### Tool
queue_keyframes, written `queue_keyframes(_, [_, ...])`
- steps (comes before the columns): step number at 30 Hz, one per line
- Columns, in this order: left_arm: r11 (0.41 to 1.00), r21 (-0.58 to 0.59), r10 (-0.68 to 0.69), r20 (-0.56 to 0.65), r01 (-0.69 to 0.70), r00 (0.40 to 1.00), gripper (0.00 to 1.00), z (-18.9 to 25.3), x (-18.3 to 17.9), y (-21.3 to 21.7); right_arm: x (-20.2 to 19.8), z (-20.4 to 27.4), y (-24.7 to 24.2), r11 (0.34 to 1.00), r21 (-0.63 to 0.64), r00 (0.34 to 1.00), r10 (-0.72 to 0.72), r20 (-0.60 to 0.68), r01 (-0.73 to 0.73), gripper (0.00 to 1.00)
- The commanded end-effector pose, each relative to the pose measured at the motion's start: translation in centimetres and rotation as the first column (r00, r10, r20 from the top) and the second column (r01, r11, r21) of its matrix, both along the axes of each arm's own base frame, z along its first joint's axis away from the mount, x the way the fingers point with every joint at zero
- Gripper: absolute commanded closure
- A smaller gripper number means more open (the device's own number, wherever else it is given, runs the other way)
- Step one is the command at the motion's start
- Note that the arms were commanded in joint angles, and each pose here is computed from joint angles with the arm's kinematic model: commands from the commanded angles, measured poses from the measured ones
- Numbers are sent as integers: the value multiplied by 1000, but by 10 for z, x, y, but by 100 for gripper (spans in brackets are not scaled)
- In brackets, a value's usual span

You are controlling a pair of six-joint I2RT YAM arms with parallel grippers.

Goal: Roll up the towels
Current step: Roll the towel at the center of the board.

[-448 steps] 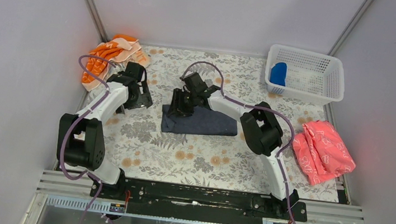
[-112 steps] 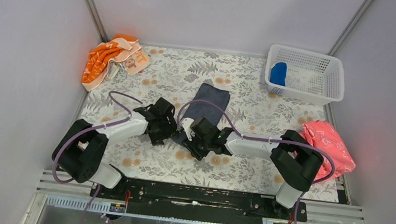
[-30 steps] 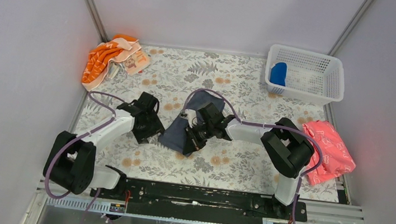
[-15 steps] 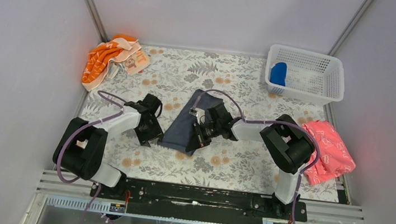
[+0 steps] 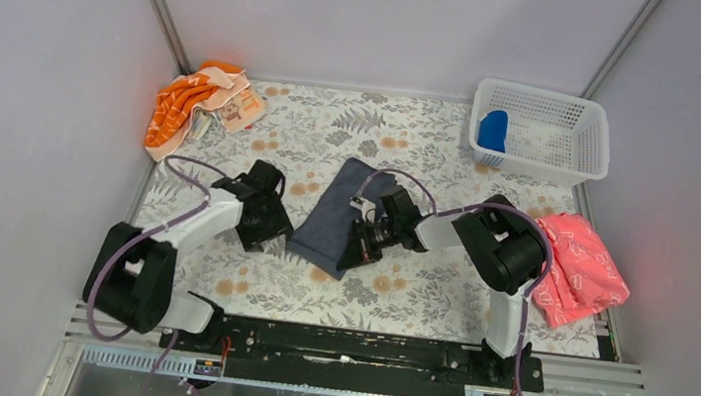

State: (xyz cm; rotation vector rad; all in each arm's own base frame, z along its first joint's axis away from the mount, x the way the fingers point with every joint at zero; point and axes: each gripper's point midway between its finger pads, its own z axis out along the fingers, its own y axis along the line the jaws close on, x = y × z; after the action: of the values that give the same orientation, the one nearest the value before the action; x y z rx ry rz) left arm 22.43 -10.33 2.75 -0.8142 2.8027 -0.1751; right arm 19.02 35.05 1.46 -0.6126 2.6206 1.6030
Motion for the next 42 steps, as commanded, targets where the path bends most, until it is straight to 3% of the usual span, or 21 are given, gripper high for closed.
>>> queue_keyframes(1, [997,-5,71,122,-71,990,31,24,10,8,-4,-10,-7,1000,-15,997,-20,-71,19,100])
queue_keyframes(11, [992,-61,115,66,-111,991,22,12,-43,13,-4,-19,-9,998,-49,994,-35,-106,30,100])
queue_keyframes(19, [980,-176,103,66,-90,992,19,11,-53,-5,-2,-19,-8,998,-55,993,-40,-109,34,100])
queue_keyframes(29, [944,-328,83,141,-33,987,19,12,-21,-46,-2,-17,-9,998,-60,994,-33,-107,26,100])
queue_keyframes(42, [937,-342,124,157,-64,980,26,3,3,-53,4,-10,-8,997,-78,998,-12,-65,7,97])
